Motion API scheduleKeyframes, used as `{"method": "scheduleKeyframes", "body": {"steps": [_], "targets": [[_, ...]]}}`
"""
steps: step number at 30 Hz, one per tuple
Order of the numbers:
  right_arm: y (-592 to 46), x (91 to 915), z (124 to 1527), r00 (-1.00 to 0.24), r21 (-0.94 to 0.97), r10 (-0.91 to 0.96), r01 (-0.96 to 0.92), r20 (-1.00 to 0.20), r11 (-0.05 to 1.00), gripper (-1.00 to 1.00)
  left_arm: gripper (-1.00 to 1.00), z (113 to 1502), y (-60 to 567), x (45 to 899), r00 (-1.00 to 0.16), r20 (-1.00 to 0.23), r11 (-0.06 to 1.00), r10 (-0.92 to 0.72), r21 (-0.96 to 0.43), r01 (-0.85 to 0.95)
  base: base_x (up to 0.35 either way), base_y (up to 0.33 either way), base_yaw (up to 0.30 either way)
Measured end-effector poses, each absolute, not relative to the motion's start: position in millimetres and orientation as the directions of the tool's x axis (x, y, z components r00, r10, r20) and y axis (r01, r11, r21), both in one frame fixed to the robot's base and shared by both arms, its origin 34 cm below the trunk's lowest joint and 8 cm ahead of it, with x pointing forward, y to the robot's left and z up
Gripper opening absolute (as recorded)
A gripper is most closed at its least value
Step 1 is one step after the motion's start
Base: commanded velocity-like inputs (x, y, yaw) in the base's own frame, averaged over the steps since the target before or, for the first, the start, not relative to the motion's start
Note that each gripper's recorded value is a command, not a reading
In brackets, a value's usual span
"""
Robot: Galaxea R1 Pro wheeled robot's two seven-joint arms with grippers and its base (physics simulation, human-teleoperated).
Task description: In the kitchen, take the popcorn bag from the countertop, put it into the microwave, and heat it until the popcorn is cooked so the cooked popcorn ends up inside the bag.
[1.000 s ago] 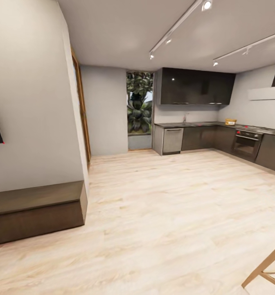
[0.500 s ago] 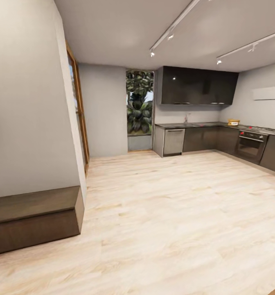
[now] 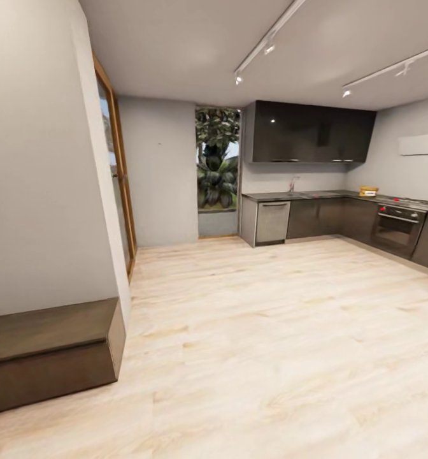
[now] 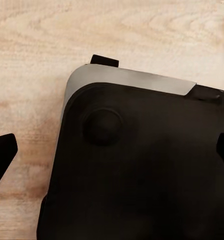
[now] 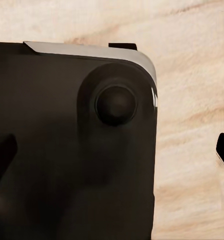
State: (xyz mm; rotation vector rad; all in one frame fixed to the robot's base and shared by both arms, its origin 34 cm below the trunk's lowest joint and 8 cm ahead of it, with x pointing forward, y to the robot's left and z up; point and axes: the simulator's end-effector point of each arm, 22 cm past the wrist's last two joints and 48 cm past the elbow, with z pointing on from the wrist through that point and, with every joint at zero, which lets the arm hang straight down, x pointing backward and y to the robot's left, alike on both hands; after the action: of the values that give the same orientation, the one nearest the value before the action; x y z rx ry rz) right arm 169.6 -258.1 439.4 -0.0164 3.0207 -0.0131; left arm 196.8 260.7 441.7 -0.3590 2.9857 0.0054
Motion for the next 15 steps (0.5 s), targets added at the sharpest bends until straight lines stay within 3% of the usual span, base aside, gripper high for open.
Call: {"method": "scheduleKeyframes", "body": {"steps": [15], "targets": [[-258.1, 169.8, 439.4, -0.993, -0.009, -0.012, -0.011, -0.121, 1.000, 1.00, 1.00, 441.0, 259.1, 191.8, -0.964, -0.122, 0.972, -0.235, -0.012, -0.235, 0.323, 0.000, 0.000]]}}
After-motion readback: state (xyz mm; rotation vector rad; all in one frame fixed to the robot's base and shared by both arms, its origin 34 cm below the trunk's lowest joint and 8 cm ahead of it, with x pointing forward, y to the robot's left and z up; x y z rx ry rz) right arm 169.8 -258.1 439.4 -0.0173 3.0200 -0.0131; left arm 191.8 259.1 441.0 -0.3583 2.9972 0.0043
